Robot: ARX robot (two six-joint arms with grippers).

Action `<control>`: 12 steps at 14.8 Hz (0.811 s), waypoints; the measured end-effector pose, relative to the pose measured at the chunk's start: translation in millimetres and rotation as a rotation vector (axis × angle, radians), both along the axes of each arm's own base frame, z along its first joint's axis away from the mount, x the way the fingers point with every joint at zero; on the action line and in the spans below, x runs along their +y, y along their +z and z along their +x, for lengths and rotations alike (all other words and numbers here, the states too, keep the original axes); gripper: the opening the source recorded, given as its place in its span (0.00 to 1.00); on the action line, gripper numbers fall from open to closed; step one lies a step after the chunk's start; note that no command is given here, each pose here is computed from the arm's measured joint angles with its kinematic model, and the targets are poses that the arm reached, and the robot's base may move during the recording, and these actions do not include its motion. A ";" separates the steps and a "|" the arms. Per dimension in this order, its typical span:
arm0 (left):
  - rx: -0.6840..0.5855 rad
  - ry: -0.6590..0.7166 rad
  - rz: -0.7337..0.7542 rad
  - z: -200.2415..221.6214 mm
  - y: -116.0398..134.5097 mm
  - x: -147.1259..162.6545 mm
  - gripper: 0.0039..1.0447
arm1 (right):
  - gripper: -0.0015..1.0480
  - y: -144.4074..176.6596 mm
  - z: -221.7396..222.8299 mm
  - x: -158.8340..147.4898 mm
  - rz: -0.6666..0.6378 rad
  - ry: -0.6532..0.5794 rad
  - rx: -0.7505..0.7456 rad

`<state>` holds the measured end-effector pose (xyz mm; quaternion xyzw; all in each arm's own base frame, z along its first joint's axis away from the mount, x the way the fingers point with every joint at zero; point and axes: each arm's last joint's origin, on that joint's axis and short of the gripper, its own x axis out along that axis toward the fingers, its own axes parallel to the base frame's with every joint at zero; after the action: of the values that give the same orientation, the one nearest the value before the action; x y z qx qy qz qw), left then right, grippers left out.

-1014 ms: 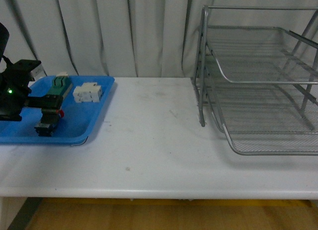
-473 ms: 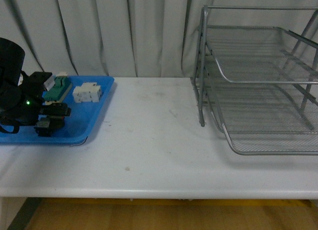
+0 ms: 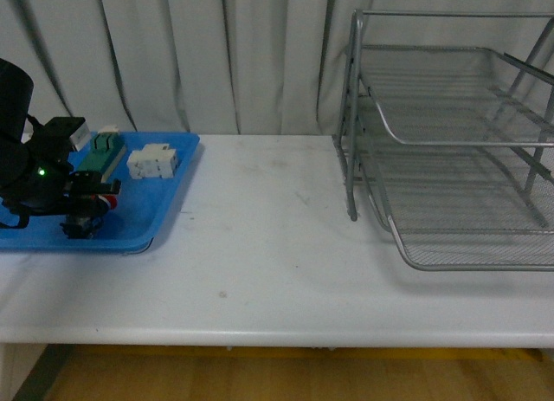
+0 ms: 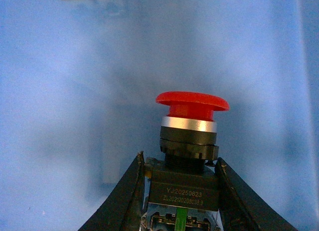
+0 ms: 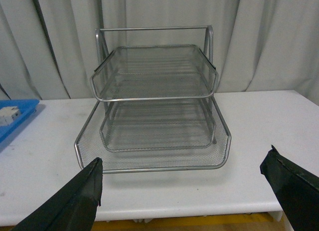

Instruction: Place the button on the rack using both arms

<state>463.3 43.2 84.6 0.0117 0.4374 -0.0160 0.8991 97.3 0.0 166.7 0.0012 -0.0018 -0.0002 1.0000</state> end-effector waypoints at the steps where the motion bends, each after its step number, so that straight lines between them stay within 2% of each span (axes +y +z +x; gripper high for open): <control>1: -0.014 -0.003 0.000 -6.8 12.3 -2.6 0.33 | 0.94 0.0 0.0 0.0 0.000 0.000 0.000; 6: -0.198 -0.017 -0.002 -57.2 101.5 -20.0 0.33 | 0.94 0.0 0.0 0.0 0.000 0.000 0.000; 9: -0.239 -0.013 0.026 -106.4 129.4 -29.9 0.33 | 0.94 0.0 0.0 0.0 0.000 0.000 0.000; 12: -0.249 0.009 0.094 -182.7 150.9 -47.1 0.33 | 0.94 0.0 0.0 0.0 0.000 0.000 0.000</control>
<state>280.6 -3.9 235.6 0.0536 0.3227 0.0100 0.9449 97.3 0.0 166.7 0.0012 -0.0018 -0.0002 1.0000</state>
